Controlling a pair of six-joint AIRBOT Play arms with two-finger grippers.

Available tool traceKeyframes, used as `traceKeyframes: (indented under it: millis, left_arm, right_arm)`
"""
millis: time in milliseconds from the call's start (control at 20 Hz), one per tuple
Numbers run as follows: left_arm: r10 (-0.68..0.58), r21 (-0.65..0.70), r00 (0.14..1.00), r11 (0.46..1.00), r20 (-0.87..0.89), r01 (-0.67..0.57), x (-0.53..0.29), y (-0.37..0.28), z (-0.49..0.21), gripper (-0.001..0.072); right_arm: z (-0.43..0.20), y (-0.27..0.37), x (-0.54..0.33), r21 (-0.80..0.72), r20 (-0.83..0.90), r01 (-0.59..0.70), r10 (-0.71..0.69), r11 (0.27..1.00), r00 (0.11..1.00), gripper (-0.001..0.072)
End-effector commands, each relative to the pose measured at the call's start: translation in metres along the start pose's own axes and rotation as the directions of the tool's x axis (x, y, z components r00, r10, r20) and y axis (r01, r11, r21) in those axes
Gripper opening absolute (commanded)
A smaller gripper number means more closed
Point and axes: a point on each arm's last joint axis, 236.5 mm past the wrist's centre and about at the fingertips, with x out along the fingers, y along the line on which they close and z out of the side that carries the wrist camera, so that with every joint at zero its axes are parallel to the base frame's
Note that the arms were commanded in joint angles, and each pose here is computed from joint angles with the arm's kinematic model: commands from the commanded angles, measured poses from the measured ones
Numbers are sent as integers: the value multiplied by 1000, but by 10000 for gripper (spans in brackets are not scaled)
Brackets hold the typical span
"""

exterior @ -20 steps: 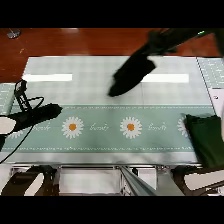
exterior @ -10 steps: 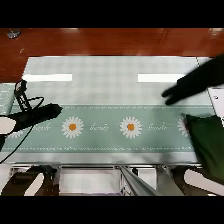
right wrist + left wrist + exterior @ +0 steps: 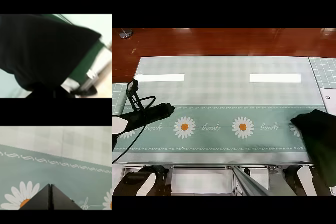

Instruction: Fold the shirts.

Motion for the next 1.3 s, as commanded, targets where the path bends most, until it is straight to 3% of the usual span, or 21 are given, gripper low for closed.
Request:
traceKeyframes:
  millis: [0,50,250,300,350,450,550,650,750,900,1000,1100,1250]
  left_arm:
    - [-1,-1,1000,1000,0,1,0,0,0,19]
    - [-1,-2,1000,1000,-1,1,0,0,0,19]
    - [0,8,998,1000,66,-1,-2,-2,19,19]
    - [-2,22,995,1000,96,0,-6,-6,34,19]
    - [-10,46,994,999,113,5,-10,-13,51,19]
    - [-45,120,990,992,130,29,-21,-40,95,18]
    - [-100,214,987,974,124,72,-32,-81,141,18]
    - [-137,348,985,933,107,92,-39,-121,172,16]
    - [-58,401,992,916,113,8,-28,-130,181,17]
    - [82,396,996,916,-35,-62,19,-95,133,18]
    - [156,367,975,926,-157,-89,50,-56,91,17]
    - [198,344,956,932,-218,-115,65,-31,74,17]
    - [212,328,953,935,-216,-134,68,-20,79,19]
  right_arm:
    - [-46,-42,39,125,-136,139,-122,982,983,451]
    - [-48,-44,45,123,-157,149,-129,981,979,631]
    - [5,-7,39,104,-57,-19,25,994,998,625]
    - [28,17,29,88,-10,-126,128,988,992,580]
    - [50,49,15,63,30,-261,260,963,965,434]
    - [87,135,-33,-119,93,-537,548,835,832,28]
    - [93,228,-77,-355,86,-643,709,679,700,28]
    - [59,315,-93,-569,11,-629,769,530,639,28]
    - [0,377,-71,-745,-84,-522,718,415,691,28]
    - [-65,403,32,-893,-88,-265,436,363,896,28]
    - [-81,393,101,-892,-94,-205,278,402,956,28]
    - [-82,379,143,-839,-117,-190,172,510,978,28]
    - [-78,380,155,-811,-119,-188,157,554,980,28]
